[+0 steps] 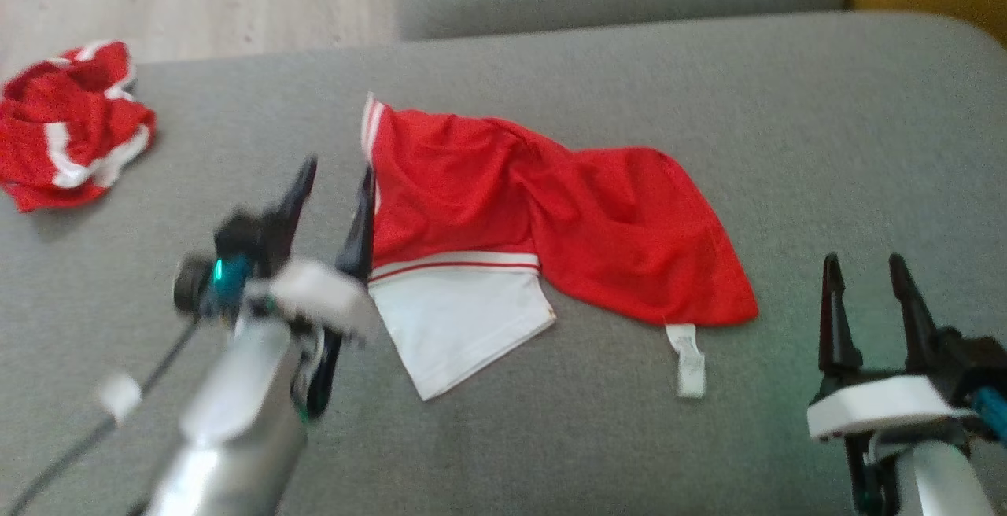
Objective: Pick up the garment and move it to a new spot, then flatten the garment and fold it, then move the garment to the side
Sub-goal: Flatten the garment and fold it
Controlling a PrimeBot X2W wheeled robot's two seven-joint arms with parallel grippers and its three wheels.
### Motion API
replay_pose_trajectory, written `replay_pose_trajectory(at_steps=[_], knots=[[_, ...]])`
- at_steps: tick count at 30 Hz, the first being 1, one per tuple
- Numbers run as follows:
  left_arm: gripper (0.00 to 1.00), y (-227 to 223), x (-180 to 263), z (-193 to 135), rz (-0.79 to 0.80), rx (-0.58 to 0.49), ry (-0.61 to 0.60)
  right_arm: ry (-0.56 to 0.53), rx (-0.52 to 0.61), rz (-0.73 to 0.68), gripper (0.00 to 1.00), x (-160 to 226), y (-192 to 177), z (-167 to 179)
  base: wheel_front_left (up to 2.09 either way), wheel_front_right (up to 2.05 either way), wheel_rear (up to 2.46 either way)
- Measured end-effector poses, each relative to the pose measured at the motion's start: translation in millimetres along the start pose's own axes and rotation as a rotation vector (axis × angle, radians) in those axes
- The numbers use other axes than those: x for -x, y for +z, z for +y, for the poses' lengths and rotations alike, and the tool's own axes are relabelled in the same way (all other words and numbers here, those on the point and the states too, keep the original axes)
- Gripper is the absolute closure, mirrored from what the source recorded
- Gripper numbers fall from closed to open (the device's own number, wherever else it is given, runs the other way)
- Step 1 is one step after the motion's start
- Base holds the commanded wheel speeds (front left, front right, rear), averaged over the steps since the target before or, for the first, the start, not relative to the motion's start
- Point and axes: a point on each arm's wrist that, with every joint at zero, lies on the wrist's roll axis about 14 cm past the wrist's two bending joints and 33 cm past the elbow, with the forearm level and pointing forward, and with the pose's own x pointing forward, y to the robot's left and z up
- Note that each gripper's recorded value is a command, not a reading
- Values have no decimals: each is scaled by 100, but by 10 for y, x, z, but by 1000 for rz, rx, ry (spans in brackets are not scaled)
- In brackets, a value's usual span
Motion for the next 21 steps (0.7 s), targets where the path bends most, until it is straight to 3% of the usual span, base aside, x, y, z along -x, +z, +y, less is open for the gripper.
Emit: replay_pose_trajectory(at_steps=[11, 21], knots=[[0, -452, 1168, 305, 13, 128, 281, 99, 14, 15, 0, 243, -52, 308, 0, 0, 0], [0, -612, 1541, 246, 26, 160, 334, 106, 16, 42, 0, 414, -146, 314, 0, 0, 0]])
